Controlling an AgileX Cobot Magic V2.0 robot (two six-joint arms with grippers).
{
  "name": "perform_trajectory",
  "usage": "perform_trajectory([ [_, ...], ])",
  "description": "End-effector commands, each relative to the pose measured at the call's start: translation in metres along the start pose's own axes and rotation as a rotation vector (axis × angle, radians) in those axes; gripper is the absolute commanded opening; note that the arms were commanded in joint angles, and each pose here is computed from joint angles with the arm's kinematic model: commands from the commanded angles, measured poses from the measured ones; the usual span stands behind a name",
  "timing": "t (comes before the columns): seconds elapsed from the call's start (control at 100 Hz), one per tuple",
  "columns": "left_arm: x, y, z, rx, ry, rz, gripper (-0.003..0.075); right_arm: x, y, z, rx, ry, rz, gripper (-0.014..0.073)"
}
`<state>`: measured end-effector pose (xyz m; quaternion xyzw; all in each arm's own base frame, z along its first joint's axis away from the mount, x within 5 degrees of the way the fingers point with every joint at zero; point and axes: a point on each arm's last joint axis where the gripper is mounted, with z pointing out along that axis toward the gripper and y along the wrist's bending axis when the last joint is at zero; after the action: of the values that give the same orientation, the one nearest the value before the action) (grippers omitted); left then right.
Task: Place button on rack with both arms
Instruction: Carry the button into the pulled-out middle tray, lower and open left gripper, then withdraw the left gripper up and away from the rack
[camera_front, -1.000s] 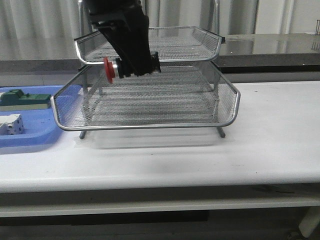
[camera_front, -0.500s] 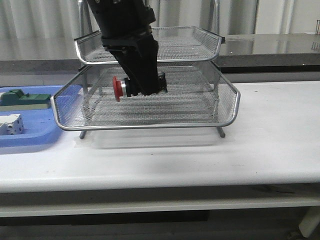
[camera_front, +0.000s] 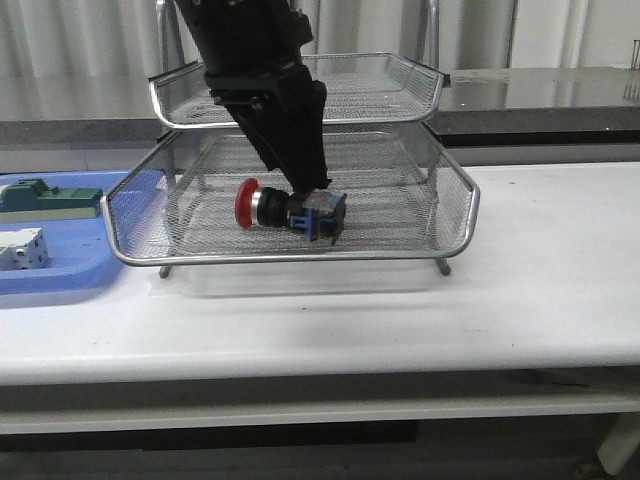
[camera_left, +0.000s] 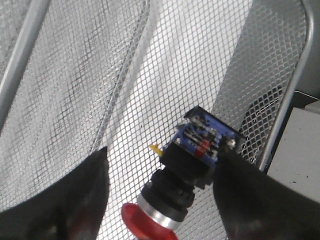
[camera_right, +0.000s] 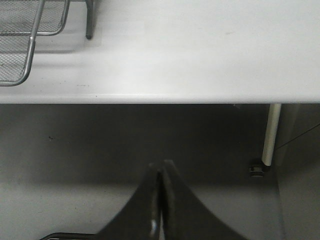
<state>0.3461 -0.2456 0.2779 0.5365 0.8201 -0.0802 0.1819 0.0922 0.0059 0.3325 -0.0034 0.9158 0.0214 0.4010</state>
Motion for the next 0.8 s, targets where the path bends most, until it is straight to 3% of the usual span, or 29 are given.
perform_trajectory([
  [0.0, -0.012, -0.005, -0.032, -0.035, -0.106, 0.005, 0.0442, -0.012, 0.0, -0.008, 0.002, -0.09, -0.003, -0.0069],
  [0.35, -0.011, -0.003, -0.062, -0.001, -0.072, -0.078, 0.0441, -0.012, 0.0, -0.008, 0.002, -0.09, -0.003, -0.0069],
  [0.79, 0.046, 0.036, -0.159, -0.169, -0.192, -0.337, 0.0437, -0.012, 0.0, -0.008, 0.002, -0.09, -0.003, -0.0069],
])
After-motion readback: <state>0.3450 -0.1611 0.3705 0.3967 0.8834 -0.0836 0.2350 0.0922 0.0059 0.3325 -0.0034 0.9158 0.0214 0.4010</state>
